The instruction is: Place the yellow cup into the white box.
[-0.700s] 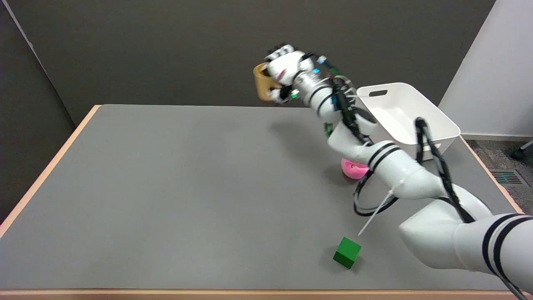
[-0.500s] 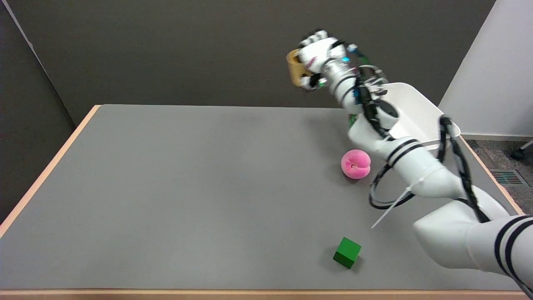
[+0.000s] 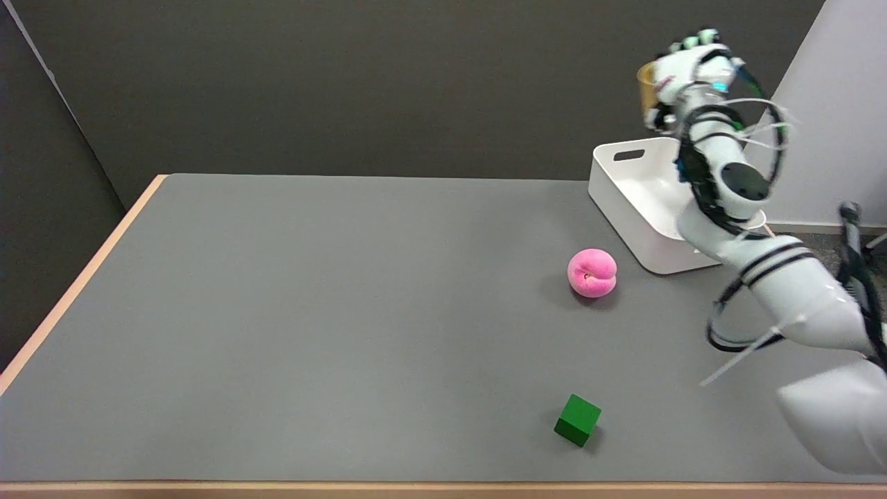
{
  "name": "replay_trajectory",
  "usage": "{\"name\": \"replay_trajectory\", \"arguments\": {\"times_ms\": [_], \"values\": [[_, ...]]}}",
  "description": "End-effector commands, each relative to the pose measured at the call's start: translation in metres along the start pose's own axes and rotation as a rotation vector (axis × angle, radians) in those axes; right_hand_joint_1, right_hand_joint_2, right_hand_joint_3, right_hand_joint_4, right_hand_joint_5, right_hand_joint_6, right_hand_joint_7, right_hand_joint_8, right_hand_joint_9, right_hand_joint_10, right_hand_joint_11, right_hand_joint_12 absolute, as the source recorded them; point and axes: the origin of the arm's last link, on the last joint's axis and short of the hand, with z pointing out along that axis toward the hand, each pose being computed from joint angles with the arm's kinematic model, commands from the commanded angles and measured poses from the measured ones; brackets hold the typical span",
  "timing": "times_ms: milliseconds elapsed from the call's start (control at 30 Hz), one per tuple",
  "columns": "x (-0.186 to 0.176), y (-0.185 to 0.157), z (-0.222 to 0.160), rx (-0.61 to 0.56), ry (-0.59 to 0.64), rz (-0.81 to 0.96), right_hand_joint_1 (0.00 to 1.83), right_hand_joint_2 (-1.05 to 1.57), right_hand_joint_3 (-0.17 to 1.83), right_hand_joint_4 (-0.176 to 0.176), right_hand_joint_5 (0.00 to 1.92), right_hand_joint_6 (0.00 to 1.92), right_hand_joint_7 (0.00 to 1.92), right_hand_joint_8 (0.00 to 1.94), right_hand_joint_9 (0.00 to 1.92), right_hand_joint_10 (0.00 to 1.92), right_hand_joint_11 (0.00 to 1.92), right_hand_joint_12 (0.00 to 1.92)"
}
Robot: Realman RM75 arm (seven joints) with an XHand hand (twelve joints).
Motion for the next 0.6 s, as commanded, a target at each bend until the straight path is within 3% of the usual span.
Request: {"name": "replay_trajectory", "arguments": {"times_ms": [33, 267, 600], "values": [[-0.058, 0.091, -0.038, -0.244, -0.119, -0.088, 0.81, 1.1, 0.47, 0.176, 0.62, 1.63, 0.23, 0.42, 0.12, 0.6, 0.0, 0.88], [-0.091, 0.039, -0.034, -0.116, -0.184, -0.041, 0.81, 1.1, 0.47, 0.176, 0.62, 1.63, 0.23, 0.42, 0.12, 0.6, 0.0, 0.88], [-0.126, -0.007, -0.027, -0.03, -0.285, 0.033, 0.81, 1.11, 0.46, 0.176, 0.62, 1.62, 0.22, 0.41, 0.12, 0.58, 0.0, 0.84]]}}
